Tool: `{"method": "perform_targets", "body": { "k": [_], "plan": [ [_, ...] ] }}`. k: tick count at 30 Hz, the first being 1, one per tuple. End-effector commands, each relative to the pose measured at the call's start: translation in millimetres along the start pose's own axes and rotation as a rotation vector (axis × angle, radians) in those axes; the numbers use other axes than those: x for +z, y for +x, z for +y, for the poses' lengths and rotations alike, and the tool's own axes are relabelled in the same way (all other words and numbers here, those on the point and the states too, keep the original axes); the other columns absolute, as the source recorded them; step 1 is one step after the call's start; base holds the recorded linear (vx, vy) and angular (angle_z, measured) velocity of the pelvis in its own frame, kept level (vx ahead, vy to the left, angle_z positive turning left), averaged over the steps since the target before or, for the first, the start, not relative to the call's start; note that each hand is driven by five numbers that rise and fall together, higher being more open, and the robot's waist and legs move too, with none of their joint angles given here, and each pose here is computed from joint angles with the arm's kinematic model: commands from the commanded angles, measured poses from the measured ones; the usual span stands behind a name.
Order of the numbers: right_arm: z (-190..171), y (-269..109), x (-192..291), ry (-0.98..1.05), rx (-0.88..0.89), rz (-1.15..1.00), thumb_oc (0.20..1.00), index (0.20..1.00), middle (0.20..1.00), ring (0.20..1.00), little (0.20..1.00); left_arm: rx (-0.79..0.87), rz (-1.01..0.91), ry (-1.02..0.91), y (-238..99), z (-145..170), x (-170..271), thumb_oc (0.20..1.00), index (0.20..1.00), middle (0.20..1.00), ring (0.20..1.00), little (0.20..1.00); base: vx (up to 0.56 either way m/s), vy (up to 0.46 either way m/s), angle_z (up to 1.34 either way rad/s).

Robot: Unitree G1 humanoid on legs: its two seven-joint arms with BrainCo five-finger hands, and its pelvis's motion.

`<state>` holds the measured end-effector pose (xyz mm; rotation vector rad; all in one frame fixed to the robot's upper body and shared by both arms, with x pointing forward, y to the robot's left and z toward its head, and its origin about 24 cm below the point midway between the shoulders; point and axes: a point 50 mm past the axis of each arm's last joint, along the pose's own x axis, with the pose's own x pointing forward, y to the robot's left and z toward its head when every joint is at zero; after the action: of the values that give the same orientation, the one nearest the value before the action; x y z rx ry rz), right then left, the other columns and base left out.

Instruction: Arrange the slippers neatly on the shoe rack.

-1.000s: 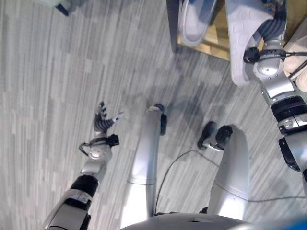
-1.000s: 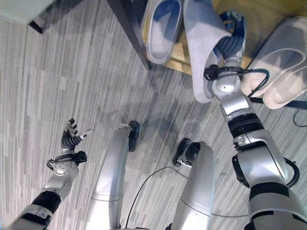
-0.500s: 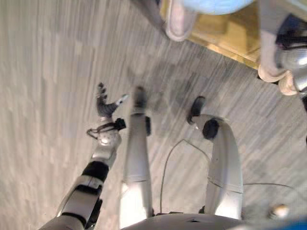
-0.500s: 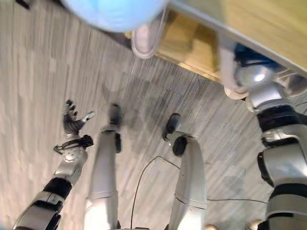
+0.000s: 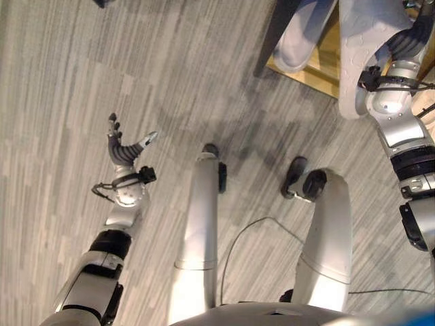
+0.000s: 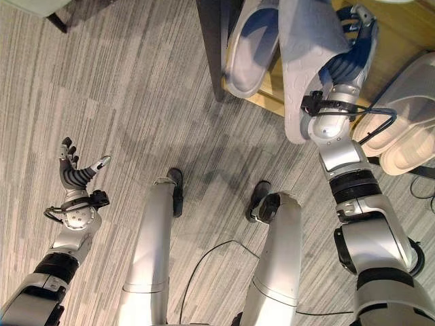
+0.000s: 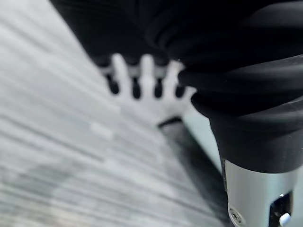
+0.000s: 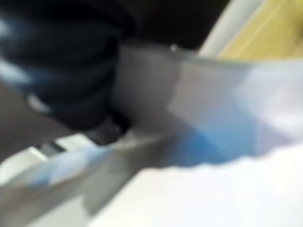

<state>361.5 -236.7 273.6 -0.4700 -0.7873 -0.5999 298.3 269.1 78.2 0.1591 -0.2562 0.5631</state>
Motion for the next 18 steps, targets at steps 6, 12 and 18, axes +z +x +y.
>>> {"method": "perform_targets", "body": {
  "k": [6,12,18],
  "plan": [
    [-17,23,30,0.057,-0.118,-0.123,0.2,0.2,0.2,0.2,0.2,0.088,-0.115,-0.01,7,10,18,1.0,1.0,1.0,1.0,1.0,0.12,0.03,-0.05],
    [-21,40,39,0.04,-0.152,-0.104,0.2,0.2,0.2,0.2,0.2,0.122,-0.1,-0.021,5,19,17,1.0,1.0,1.0,1.0,1.0,0.11,0.033,-0.16],
    [-16,33,27,0.023,-0.117,-0.052,0.2,0.2,0.2,0.2,0.2,0.152,-0.085,-0.025,1,25,13,1.0,1.0,1.0,1.0,1.0,0.05,-0.002,-0.11]
  ]
}}
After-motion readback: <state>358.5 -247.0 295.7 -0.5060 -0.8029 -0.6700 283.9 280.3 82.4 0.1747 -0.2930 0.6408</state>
